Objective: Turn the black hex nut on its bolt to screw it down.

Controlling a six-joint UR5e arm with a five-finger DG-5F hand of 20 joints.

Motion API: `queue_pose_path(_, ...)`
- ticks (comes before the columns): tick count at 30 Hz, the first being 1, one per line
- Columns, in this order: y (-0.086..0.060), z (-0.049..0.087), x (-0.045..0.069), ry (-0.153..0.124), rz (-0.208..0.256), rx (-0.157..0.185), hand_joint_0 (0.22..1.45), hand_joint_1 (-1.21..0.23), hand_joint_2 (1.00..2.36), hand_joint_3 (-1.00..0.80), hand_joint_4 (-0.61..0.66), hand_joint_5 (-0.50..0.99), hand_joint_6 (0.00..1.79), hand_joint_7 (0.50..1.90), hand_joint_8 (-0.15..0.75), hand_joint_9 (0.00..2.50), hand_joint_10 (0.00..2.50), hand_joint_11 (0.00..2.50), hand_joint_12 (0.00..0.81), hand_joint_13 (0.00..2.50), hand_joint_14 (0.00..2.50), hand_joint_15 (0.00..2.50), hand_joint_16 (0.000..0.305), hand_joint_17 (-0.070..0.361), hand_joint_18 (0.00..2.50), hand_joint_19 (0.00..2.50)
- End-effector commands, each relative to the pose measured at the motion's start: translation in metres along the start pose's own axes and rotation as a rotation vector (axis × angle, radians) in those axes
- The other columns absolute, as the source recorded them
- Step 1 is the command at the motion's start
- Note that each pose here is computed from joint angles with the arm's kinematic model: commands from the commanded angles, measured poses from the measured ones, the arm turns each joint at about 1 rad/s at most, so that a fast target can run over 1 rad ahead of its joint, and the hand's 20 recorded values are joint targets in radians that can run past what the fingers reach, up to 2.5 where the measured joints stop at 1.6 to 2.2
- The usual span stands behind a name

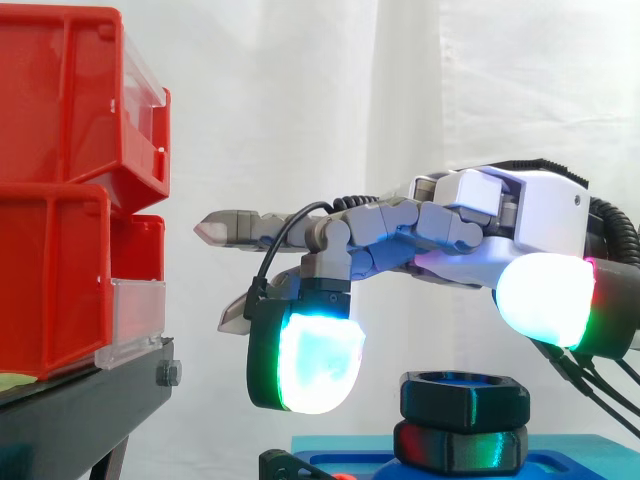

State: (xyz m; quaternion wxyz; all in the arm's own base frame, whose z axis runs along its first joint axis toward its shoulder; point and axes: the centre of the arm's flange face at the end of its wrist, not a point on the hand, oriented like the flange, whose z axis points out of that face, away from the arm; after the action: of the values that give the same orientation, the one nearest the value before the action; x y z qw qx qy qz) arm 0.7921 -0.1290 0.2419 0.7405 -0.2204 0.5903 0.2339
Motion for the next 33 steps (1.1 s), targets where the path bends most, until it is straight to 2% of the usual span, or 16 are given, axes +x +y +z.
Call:
queue_pose_path(1,0.002,0.003,-0.004,-0.004,-0.003,-0.004,0.45,-0.14,1.0,-0.5,0.29,-0.11,0.5,1.2,0.331,0.57,0.01,0.21,0.384,0.17,0.0,0.03,0.059,0.132,0.03,0.18)
queue_pose_path(3,0.003,0.004,-0.006,-0.005,-0.004,-0.006,0.45,-0.14,1.0,-0.5,0.3,-0.11,0.5,1.2,0.331,0.57,0.0,0.22,0.384,0.17,0.0,0.03,0.059,0.132,0.03,0.19)
queue_pose_path(13,0.009,0.007,-0.002,0.016,0.01,0.001,0.45,-0.15,1.0,-0.5,0.27,-0.12,0.52,1.18,0.329,0.56,0.0,0.21,0.381,0.17,0.0,0.03,0.059,0.132,0.04,0.17)
queue_pose_path(16,0.012,0.008,-0.001,0.025,0.016,0.0,0.45,-0.16,1.0,-0.5,0.28,-0.13,0.56,1.1,0.324,0.57,0.0,0.22,0.381,0.2,0.0,0.04,0.059,0.133,0.06,0.18)
queue_pose_path(18,0.014,0.009,0.001,0.029,0.02,-0.002,0.45,-0.16,1.0,-0.5,0.28,-0.15,0.63,0.98,0.323,0.58,0.0,0.24,0.378,0.22,0.0,0.04,0.059,0.134,0.09,0.18)
queue_pose_path(22,0.014,0.009,0.001,0.029,0.02,-0.002,0.45,-0.16,1.0,-0.5,0.28,-0.15,0.69,0.9,0.325,0.59,0.01,0.25,0.379,0.23,0.0,0.05,0.059,0.133,0.1,0.18)
queue_pose_path(33,0.016,0.011,0.001,0.03,0.024,-0.007,0.46,-0.18,1.0,-0.5,0.28,-0.13,0.79,0.9,0.342,0.67,0.01,0.27,0.378,0.27,0.0,0.04,0.059,0.132,0.15,0.17)
